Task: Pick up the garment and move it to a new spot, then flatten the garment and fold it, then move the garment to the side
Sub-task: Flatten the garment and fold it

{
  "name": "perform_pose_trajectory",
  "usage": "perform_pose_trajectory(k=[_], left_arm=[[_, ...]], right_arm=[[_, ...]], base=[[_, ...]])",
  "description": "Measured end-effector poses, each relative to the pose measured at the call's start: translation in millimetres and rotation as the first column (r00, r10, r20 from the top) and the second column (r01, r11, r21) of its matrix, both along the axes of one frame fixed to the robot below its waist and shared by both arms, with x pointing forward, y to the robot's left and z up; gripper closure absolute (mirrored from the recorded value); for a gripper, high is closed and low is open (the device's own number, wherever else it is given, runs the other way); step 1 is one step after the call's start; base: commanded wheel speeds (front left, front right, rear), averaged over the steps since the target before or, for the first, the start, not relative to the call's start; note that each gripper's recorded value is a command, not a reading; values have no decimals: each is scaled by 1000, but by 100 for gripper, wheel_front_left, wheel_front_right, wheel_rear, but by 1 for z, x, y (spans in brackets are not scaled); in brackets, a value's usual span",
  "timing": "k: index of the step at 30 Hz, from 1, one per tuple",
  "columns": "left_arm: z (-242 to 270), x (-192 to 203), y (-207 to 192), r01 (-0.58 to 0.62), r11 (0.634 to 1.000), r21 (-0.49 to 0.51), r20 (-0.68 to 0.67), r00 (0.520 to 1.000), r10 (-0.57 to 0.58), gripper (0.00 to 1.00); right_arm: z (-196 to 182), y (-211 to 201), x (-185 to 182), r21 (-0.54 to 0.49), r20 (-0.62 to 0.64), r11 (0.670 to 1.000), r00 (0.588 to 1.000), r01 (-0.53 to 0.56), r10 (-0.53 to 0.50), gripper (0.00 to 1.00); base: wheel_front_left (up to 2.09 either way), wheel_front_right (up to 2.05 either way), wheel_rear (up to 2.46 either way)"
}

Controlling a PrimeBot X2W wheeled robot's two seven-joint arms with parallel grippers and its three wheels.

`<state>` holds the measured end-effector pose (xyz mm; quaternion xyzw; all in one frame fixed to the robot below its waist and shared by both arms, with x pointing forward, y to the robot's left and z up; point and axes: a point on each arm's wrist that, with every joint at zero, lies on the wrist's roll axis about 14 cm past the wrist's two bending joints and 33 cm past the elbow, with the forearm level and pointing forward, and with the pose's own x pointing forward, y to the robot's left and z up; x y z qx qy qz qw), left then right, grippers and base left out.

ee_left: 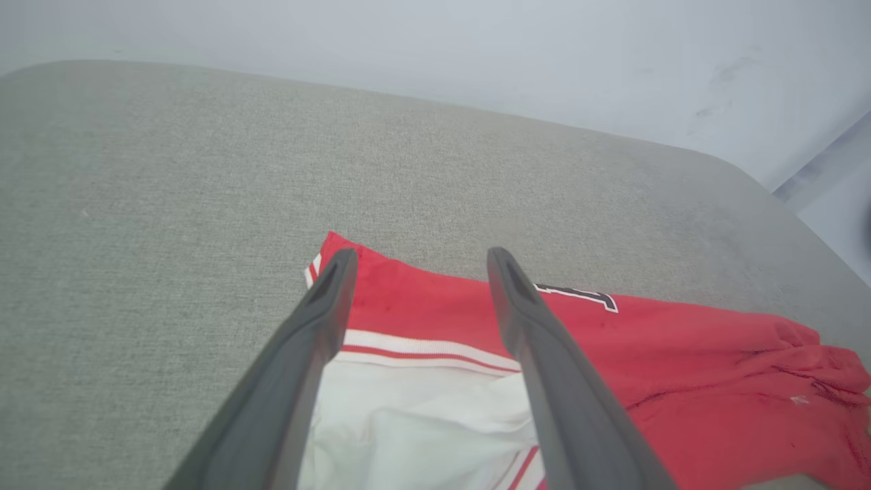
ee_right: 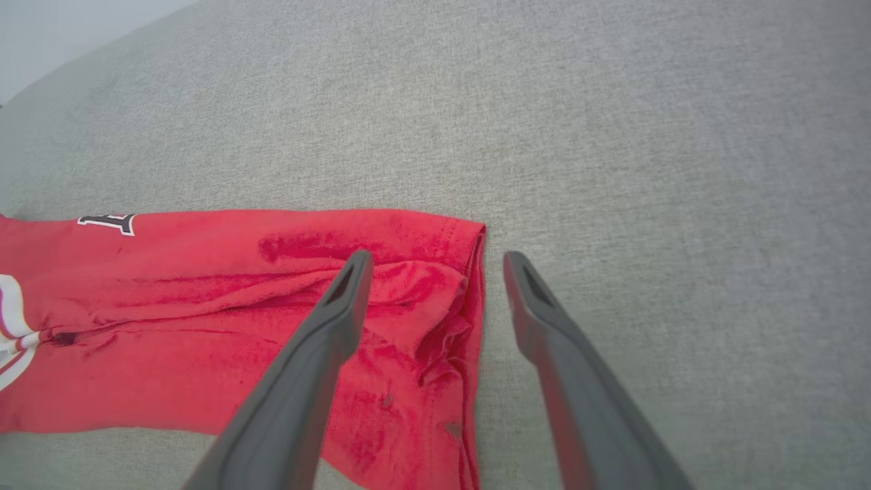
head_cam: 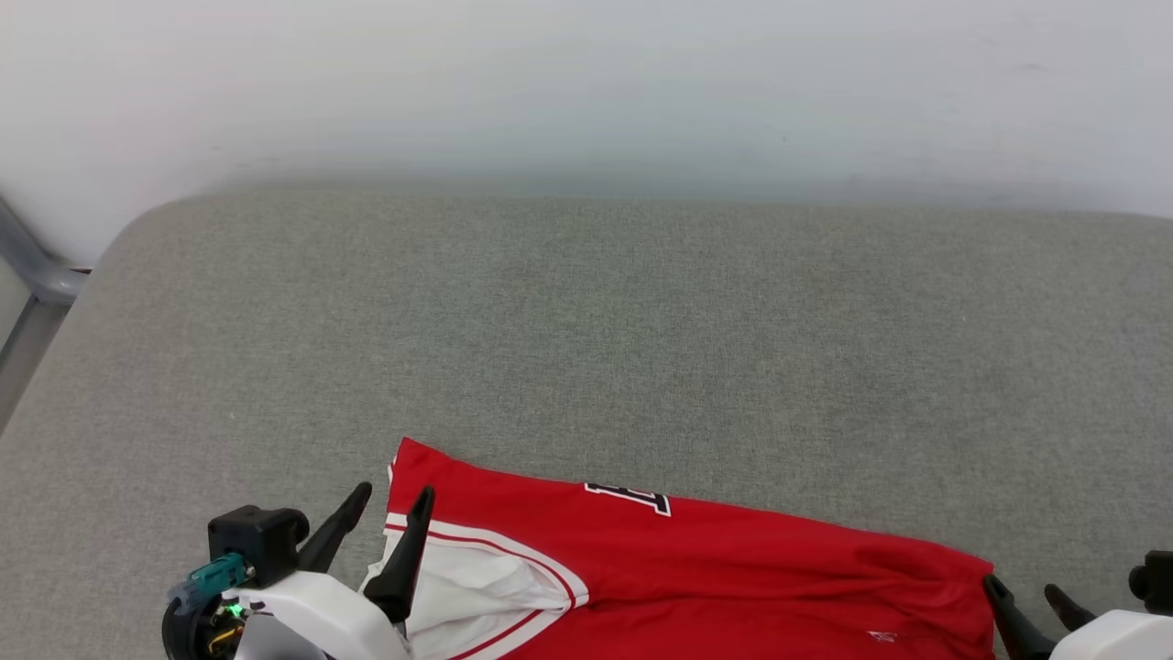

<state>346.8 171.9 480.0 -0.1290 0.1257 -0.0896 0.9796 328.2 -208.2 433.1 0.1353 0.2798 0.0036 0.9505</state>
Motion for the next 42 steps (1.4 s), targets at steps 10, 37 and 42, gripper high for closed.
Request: perform_pose_trajectory(k=[10, 37, 42], left_arm=[[40, 3, -5, -70, 998, 1, 254, 965, 68, 0], [61, 29, 13, -182, 982, 44, 385, 910, 152, 0], [64, 26, 12, -181, 982, 54, 399, 905, 145, 0]], right_arm=[[4, -13, -4, -73, -43, 997, 999, -20, 17, 0], [-77, 33, -9, 84, -354, 989, 924, -122, 144, 100], [-61, 30, 0, 71, -295, 988, 943, -135, 150, 100]], base=[[0, 0, 0], [0, 0, 0], [0, 0, 0]])
